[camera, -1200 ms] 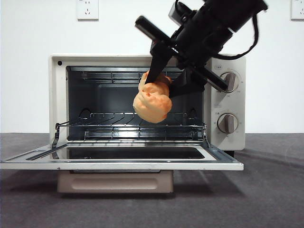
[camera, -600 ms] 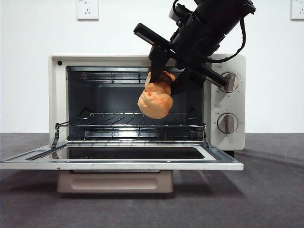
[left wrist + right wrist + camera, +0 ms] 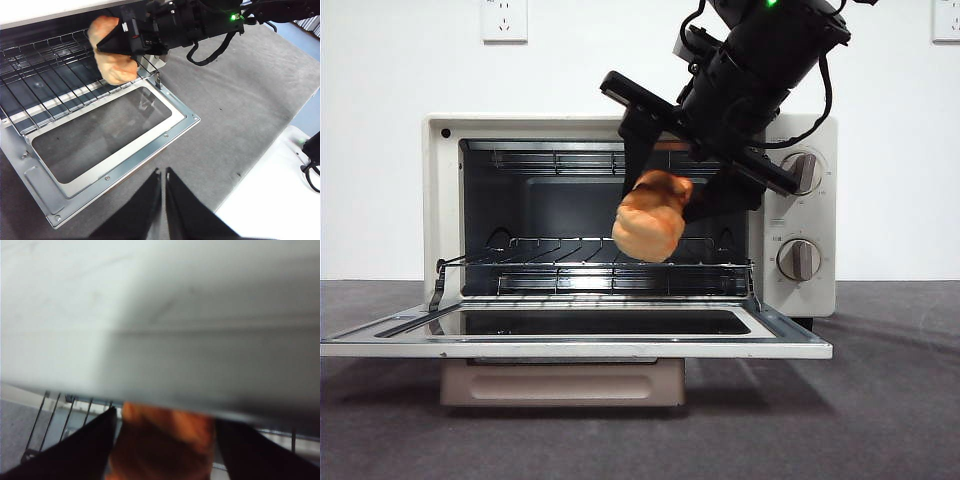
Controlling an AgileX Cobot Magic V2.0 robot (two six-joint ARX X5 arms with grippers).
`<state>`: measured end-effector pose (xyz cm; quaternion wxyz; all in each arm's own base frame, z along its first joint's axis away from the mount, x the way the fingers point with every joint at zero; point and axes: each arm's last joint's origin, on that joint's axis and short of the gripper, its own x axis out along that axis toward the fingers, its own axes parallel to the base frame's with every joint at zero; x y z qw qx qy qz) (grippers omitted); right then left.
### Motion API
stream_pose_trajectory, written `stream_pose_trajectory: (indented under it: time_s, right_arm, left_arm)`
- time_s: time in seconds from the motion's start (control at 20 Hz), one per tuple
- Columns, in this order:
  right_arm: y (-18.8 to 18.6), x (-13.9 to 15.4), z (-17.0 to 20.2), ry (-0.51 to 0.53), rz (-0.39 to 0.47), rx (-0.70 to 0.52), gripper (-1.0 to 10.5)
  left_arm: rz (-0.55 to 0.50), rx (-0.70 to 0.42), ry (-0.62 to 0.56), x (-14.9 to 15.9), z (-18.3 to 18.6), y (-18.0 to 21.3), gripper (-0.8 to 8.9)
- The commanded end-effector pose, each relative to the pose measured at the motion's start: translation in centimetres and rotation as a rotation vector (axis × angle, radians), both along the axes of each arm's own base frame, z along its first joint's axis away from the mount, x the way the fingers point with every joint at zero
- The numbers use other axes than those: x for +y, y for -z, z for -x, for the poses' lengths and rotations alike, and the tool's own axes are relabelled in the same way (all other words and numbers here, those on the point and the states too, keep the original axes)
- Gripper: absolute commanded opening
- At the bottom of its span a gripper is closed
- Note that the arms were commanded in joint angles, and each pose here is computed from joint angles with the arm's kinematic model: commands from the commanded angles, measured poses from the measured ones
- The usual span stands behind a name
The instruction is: The left arm flap open the oven, the right arm pick bread and place it into oven, the left arm flap close the oven
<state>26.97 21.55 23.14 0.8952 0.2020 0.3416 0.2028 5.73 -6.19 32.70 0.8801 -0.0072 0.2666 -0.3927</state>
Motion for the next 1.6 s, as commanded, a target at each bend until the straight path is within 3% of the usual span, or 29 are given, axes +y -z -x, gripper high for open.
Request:
stream_pose_trajectory:
  time_s: [0.05,0.4,0.65,0.9,1.25,1.45,1.6]
  right_arm:
    - [-0.2,0.6,-0.1,-0.011,0.006,-0.024,4.0]
    - [-0.8,0.5,0.3,-0.044,-0.001,-0.014,4.4]
    - [-2.6,-0.5,2.2,-0.114,0.021,0.02,4.4]
    - [-5.6,-2.0,5.9,-0.244,0.101,0.005,4.4]
    - [-9.6,-6.0,12.3,-0.393,0.184,-0.042,4.3]
    - [-10.6,-9.0,15.2,-0.403,0.225,-0.023,4.3]
    - [-11.1,-11.7,17.7,-0.388,0.257,-0.015,4.3]
  left_arm:
    - [0.016,-0.017,0.003,0.0,0.1,-0.5,0.19]
    - [0.013,-0.021,0.001,0.0,0.1,-0.5,0.19]
    - [-0.003,-0.016,-0.099,0.2,-0.1,-0.4,0.17]
    - [-0.009,0.097,-0.163,-0.2,-0.8,0.2,0.15]
    - [0.016,0.268,-0.092,-2.7,-3.5,1.0,0.14]
    - [0.043,0.307,-0.162,-2.9,-5.9,1.5,0.13]
    - [0.11,0.425,-0.148,-1.7,-8.8,2.4,0.13]
